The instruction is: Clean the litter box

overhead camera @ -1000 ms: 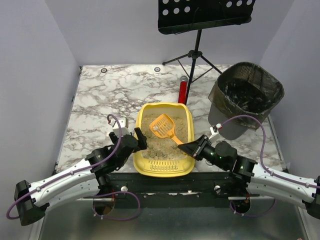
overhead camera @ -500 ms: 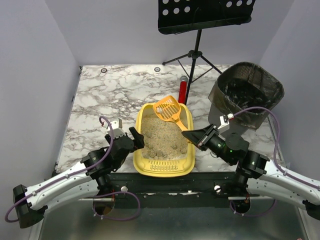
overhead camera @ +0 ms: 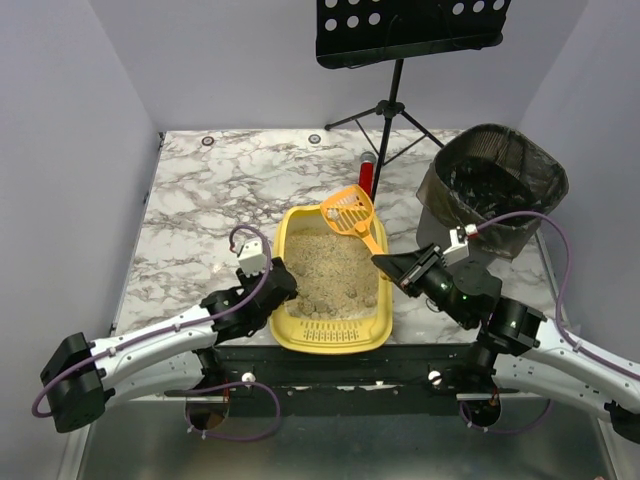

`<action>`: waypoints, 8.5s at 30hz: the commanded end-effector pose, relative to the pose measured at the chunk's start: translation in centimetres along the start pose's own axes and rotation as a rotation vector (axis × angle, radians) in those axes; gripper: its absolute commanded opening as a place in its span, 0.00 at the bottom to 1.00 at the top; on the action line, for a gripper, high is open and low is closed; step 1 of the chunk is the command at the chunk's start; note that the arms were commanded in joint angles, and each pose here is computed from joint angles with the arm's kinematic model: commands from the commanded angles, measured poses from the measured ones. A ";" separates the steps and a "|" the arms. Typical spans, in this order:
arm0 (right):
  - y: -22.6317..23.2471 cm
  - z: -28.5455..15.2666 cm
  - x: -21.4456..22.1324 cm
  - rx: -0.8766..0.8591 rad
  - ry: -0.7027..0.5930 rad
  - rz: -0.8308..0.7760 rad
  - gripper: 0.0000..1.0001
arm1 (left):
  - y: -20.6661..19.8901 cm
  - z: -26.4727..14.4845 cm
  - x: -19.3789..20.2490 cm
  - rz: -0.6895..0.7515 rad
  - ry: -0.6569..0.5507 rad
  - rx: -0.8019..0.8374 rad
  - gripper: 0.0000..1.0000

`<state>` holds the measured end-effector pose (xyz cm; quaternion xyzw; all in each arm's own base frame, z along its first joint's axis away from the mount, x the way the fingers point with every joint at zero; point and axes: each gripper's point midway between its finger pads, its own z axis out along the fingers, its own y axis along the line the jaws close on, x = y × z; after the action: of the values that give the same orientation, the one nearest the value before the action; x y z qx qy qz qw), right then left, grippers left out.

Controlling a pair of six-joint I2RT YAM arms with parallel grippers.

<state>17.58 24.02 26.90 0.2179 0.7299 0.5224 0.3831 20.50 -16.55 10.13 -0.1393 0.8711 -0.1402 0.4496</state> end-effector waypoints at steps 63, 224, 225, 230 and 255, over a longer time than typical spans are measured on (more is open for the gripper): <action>-1.4 -8.7 -22.5 1.056 -0.350 -1.244 0.01 | 0.8 -3.2 -2.4 0.033 -0.033 0.073 0.99; -6.2 0.1 -0.3 -0.279 -0.061 0.056 0.01 | -4.2 -3.0 -5.5 -0.104 -0.089 0.189 0.99; -6.1 0.0 -0.4 -0.291 -0.069 0.068 0.01 | -4.3 -3.0 -5.4 -0.102 -0.089 0.196 0.99; -7.9 -0.3 -0.4 -0.306 -0.095 0.119 0.01 | -4.4 -2.8 -5.2 -0.101 -0.083 0.203 0.99; -10.7 0.4 0.6 -0.216 -0.069 0.158 0.01 | -5.0 -1.7 -3.7 -0.076 -0.049 0.212 0.99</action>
<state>18.27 20.68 23.92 0.2390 0.5741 0.6702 0.4050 21.77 -19.42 16.37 -0.1338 0.8316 -0.2440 0.4807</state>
